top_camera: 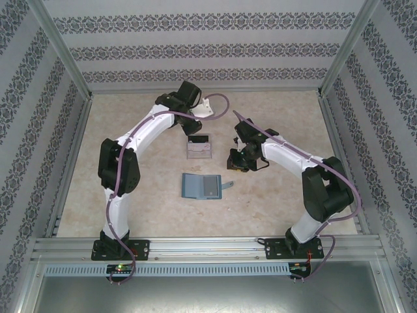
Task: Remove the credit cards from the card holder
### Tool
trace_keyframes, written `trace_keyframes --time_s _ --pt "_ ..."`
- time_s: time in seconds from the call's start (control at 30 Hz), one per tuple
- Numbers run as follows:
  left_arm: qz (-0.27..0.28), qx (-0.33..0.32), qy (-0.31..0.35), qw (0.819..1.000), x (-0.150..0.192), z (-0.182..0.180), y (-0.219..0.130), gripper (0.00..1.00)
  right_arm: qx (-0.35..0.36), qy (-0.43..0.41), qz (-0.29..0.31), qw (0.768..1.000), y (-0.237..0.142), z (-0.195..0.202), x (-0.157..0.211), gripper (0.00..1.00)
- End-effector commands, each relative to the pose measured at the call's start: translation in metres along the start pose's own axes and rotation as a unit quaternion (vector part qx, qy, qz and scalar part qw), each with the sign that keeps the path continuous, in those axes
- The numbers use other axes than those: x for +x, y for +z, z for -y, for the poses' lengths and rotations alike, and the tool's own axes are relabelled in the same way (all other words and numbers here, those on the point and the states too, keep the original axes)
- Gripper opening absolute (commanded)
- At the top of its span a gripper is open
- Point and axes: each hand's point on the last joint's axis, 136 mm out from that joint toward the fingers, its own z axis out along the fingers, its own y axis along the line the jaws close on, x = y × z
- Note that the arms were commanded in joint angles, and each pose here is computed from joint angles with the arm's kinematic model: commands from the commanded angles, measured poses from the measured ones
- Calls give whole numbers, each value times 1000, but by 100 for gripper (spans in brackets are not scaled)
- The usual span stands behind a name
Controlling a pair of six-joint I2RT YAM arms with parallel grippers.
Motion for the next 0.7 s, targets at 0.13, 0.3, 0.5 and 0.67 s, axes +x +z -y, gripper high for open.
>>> trace_keyframes --time_s 0.13,0.3,0.5,0.67 --pt "40 6 -228 973 0 7 -23 23 -15 -19 -12 1000 3 -15 1 23" --pt "62 70 -309 946 2 35 -30 24 -27 -22 -26 999 9 -22 9 23" --pt "100 98 -392 909 11 51 -37 30 -31 -23 -48 998 20 -24 24 23" --pt "123 62 -454 880 24 44 -51 33 -24 -19 -67 997 32 -19 37 23"
